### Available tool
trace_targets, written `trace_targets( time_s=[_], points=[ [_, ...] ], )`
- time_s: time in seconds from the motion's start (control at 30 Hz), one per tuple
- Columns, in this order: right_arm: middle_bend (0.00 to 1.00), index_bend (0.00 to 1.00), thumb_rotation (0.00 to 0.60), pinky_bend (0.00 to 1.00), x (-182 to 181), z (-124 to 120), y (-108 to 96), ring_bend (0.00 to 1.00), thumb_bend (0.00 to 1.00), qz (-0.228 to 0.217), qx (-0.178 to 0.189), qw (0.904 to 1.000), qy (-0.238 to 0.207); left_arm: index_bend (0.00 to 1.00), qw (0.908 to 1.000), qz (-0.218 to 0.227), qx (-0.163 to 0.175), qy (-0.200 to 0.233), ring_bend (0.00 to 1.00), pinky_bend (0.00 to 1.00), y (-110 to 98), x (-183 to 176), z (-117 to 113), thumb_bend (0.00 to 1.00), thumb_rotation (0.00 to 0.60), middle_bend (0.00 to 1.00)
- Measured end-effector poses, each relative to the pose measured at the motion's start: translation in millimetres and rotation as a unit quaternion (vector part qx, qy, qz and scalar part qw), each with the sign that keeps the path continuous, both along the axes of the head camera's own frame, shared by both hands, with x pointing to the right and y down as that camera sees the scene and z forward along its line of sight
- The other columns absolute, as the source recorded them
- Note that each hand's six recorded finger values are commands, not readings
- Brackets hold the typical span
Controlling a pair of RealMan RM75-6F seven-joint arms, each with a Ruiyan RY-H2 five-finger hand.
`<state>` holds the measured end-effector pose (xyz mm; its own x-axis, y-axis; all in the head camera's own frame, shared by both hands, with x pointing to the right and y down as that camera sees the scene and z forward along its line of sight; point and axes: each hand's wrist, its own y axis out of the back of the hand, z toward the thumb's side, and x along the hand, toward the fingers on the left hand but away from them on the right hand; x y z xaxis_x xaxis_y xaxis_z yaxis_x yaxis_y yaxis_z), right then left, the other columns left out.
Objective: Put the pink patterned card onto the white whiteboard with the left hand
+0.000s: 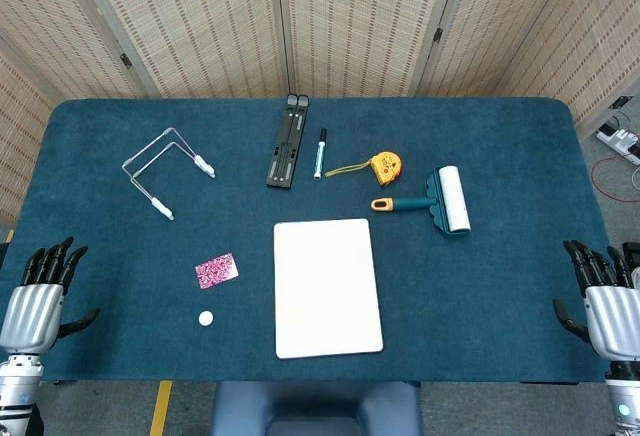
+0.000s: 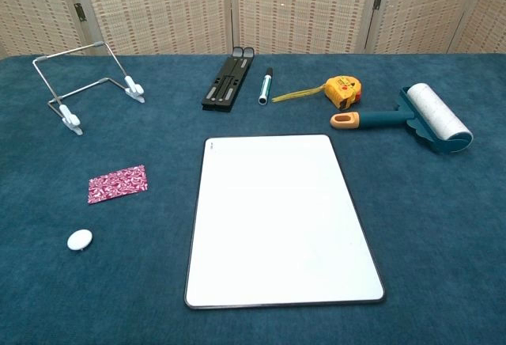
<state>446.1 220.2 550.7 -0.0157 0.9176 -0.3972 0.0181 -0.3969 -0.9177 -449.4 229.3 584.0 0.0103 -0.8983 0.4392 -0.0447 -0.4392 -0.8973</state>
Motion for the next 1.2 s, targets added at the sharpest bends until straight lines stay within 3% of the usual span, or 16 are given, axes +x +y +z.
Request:
trace_targets(
  time_s=[0.47,0.7,1.2],
  points=[
    [0.12,0.00,0.600,0.04,1.8,-2.7,0.6,0.14,0.37,0.001,0.004,1.0000,-0.001,0.17,0.9998,0.014,0.012,0.010,0.09,0.00,-10.7,7.2,-2.2,0.24,0.600,0.06],
    [0.12,0.00,0.600,0.04,1.9,-4.6,0.5,0.14,0.37,0.000,0.007,1.0000,-0.004,0.19,0.9989,0.042,0.010,0.019,0.10,0.00,-21.5,18.1,1.5,0.24,0.600,0.06],
    [0.12,0.00,0.600,0.04,3.5,-7.9,-1.5,0.14,0.37,-0.003,0.013,0.9999,-0.010,0.28,0.9880,0.092,-0.045,0.116,0.13,0.00,-50.7,79.7,30.9,0.25,0.600,0.11]
  ],
)
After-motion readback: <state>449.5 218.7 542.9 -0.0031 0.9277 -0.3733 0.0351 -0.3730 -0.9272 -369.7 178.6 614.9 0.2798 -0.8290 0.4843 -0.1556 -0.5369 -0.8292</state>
